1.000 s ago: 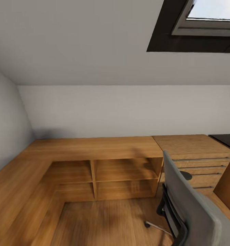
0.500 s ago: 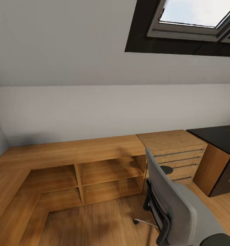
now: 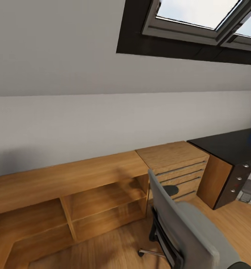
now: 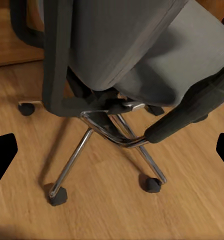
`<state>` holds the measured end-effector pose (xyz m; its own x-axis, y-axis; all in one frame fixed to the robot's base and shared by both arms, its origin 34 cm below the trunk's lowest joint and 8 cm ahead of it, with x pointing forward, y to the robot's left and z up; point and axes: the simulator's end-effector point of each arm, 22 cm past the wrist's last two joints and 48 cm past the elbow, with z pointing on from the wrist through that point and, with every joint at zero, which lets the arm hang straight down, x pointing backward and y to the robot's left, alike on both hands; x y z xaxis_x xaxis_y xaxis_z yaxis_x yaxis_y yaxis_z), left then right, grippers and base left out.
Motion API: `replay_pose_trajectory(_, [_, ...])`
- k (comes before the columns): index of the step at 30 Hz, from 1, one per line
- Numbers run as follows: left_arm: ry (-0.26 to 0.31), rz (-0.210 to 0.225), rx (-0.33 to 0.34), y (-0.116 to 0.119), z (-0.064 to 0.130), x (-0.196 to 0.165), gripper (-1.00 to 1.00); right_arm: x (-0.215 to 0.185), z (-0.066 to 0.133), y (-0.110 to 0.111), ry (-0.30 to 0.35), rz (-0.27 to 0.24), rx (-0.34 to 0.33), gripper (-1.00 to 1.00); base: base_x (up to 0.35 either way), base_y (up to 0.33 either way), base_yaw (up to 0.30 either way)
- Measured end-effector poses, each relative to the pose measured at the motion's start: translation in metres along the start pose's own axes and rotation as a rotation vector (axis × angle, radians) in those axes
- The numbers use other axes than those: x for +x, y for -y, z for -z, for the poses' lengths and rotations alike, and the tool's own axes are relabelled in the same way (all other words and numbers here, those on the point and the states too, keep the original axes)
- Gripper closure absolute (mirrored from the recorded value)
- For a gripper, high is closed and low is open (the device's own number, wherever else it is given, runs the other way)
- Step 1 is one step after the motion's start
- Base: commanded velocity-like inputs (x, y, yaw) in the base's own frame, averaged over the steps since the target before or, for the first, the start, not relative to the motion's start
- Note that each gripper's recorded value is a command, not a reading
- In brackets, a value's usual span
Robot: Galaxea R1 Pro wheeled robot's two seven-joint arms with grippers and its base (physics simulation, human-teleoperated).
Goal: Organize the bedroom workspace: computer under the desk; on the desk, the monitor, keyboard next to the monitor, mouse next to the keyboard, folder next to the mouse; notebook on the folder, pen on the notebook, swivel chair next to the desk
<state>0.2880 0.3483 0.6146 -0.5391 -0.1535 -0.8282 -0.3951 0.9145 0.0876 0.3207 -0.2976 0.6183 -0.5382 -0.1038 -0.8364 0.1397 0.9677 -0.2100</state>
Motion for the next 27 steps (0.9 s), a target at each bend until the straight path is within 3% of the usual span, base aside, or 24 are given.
replay_pose_trajectory(11, [0.0, -0.001, -0.001, -0.0007, -0.0002, 0.0, -1.0, 0.0002, -0.0001, -0.0001, -0.001, 0.001, -0.001, -1.0, 0.212, 0.261, -0.299])
replay_pose_trajectory(27, [0.0, -0.001, -0.002, -0.0011, -0.0006, -0.0002, -1.0, 0.0003, -0.0001, 0.0, -0.001, 0.001, 0.0, -1.0, 0.018, 0.322, -0.299])
